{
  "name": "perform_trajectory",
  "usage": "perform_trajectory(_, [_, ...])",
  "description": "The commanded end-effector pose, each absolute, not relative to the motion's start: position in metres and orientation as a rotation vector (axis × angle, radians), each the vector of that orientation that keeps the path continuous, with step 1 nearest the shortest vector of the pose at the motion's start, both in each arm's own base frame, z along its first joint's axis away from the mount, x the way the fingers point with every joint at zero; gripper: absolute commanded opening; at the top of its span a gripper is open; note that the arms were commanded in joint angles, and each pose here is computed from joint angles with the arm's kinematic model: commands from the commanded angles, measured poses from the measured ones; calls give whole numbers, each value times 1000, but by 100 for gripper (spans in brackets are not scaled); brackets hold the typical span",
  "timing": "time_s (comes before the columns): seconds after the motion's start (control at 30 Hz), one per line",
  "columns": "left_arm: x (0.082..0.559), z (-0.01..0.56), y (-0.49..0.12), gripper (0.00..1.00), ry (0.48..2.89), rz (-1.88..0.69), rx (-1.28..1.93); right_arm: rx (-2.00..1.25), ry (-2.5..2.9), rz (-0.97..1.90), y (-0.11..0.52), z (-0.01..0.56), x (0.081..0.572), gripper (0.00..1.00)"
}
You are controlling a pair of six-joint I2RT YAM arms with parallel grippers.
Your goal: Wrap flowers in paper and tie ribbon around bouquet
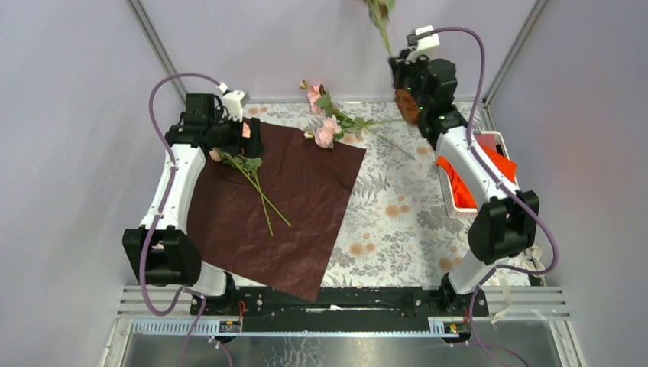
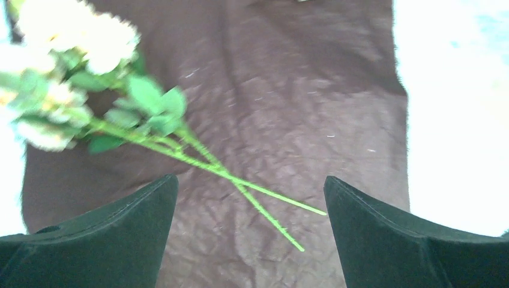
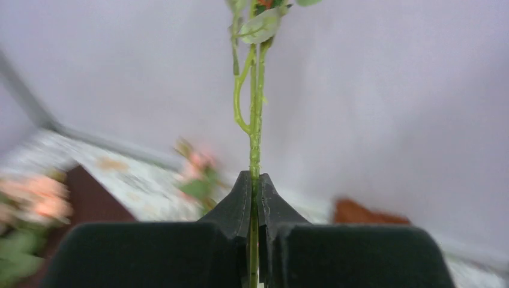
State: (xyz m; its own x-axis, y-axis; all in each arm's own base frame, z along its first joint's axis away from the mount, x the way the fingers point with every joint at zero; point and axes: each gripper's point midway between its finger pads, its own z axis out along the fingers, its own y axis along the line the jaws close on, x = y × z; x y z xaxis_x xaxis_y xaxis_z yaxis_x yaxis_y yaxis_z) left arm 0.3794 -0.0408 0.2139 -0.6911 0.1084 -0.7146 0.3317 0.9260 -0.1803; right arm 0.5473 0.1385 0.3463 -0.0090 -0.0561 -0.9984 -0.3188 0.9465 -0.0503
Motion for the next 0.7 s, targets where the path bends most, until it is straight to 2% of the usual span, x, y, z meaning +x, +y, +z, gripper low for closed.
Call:
perform_trajectory(0.0, [356,267,-109,99,2144,-604,585,-168,1293,483,227,414,487,0])
perform_trajectory(0.13, [331,299,-162,99,2006,-822,712,-117,1234,901,302,415,432,0])
perform_trajectory(0.23, [319,313,-184,99,1925,-992,725,-92,1178,1097,345,419,401,0])
perform_trajectory(0.43, [323,304,-202,99,1861,-1206,598,-107,1170,1189,405,416,374,0])
perform_trajectory(0.6, [338,306,-205,99,1835,-1240,498,-88,1193,1253,422,406,367,0])
perform_trajectory(0.67, [342,308,-206,93,1824,-1249,474,-86,1202,1276,426,402,363,0])
